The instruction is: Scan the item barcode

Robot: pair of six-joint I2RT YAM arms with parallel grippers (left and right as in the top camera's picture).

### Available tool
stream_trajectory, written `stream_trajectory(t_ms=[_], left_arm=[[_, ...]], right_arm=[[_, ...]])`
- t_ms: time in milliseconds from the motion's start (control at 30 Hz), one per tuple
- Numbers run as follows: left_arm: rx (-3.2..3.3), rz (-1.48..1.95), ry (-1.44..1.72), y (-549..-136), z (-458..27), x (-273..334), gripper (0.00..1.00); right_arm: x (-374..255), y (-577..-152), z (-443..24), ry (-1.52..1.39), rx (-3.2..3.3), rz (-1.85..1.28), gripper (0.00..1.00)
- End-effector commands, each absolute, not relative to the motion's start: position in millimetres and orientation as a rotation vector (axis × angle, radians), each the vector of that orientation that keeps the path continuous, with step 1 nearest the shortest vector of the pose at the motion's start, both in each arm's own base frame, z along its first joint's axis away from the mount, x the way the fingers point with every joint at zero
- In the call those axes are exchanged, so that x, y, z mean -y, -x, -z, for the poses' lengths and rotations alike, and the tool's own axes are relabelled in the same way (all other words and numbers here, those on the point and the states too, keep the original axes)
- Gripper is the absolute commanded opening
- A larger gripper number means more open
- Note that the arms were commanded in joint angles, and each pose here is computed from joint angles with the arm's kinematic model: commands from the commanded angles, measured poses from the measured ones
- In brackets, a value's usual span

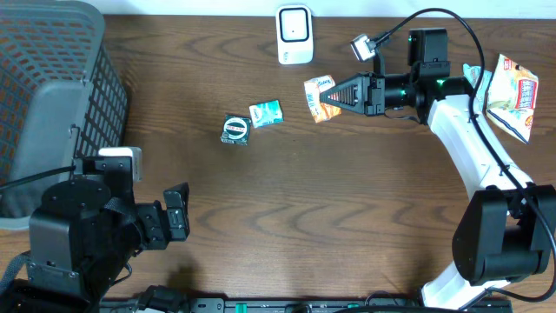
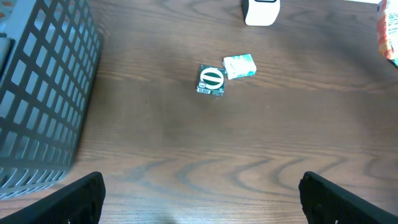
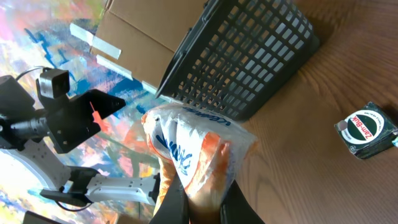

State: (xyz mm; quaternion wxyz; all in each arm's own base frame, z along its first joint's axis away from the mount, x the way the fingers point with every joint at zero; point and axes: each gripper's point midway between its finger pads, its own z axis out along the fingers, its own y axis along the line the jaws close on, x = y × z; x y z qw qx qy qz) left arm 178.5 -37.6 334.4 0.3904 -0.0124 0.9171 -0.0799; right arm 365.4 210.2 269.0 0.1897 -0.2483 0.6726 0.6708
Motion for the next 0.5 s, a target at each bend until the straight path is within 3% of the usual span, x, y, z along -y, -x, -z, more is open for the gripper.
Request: stream_trajectory(t_ms=[0, 467], left_arm=[[-2.321, 0.208, 0.051, -178.1, -337.5, 36.6, 0.98], [-2.322, 0.208, 0.051, -178.0, -337.4, 36.6, 0.98]], right_arm=[[-212.7, -360.0, -271.9, 0.724, -1.864, -1.911, 0.01], [-218.5, -356.6, -271.6, 0.740, -1.866, -1.921, 0.01]])
